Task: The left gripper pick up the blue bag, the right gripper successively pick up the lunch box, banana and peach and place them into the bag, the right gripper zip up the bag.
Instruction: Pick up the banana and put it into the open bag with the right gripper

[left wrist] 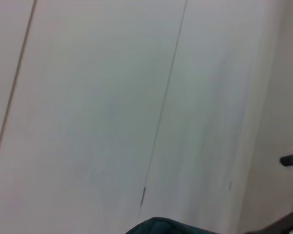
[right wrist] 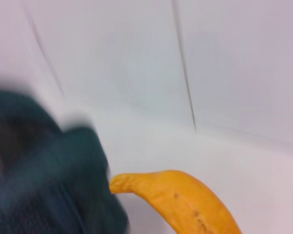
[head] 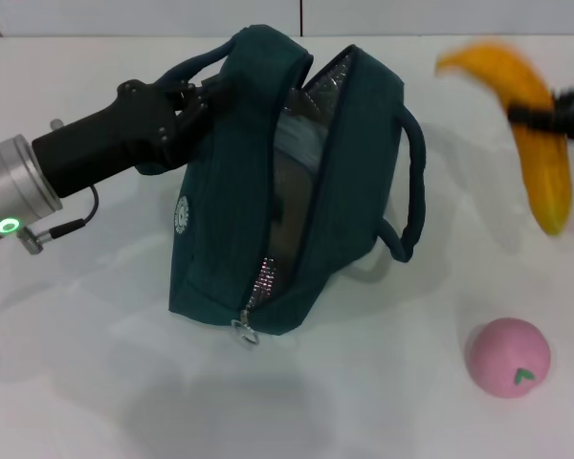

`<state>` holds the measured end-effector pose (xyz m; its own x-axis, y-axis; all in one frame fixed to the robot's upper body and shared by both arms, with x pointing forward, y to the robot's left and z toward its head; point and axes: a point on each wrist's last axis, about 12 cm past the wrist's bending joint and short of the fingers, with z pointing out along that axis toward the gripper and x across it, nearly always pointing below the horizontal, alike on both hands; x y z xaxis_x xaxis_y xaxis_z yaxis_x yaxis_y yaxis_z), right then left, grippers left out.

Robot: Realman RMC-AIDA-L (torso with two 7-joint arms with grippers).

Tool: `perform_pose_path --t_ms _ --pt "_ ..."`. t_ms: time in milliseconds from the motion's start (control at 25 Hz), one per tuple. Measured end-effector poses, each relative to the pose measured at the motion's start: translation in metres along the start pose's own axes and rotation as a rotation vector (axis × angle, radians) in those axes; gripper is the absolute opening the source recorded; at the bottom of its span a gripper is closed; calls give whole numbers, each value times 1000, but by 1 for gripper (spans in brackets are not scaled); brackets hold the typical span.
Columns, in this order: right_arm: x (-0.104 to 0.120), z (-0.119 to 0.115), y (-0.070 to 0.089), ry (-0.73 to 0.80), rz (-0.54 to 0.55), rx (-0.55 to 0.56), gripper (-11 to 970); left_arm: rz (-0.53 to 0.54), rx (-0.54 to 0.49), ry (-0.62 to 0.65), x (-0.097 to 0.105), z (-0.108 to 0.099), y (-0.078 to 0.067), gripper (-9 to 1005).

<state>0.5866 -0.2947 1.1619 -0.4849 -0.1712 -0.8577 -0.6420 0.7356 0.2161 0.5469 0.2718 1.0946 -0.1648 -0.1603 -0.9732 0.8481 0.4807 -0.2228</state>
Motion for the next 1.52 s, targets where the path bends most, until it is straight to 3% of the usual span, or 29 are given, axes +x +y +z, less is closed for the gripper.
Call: perform_pose_path --t_ms 120,280,400,560,720,920,1480,1520 --pt "4 -12 2 -233 45 -121 443 -1 16 -9 -1 0 -2 33" --pt "10 -11 18 -481 70 -336 444 -2 25 -14 -1 1 -3 33" --pt "14 5 28 -586 144 -462 445 -6 41 -22 -1 6 -5 33" --pt "11 37 46 -603 191 -583 447 -10 52 -29 -2 9 -5 33" --pt "9 64 61 -580 210 -617 448 0 64 -31 -4 15 -6 33" --pt "12 81 69 -521 204 -608 450 -2 78 -36 -4 23 -7 33" --pt "27 87 77 -428 200 -620 456 1 56 -20 -2 24 -4 34" --pt "27 87 77 -429 200 -620 489 1 52 -20 -2 23 -4 34"
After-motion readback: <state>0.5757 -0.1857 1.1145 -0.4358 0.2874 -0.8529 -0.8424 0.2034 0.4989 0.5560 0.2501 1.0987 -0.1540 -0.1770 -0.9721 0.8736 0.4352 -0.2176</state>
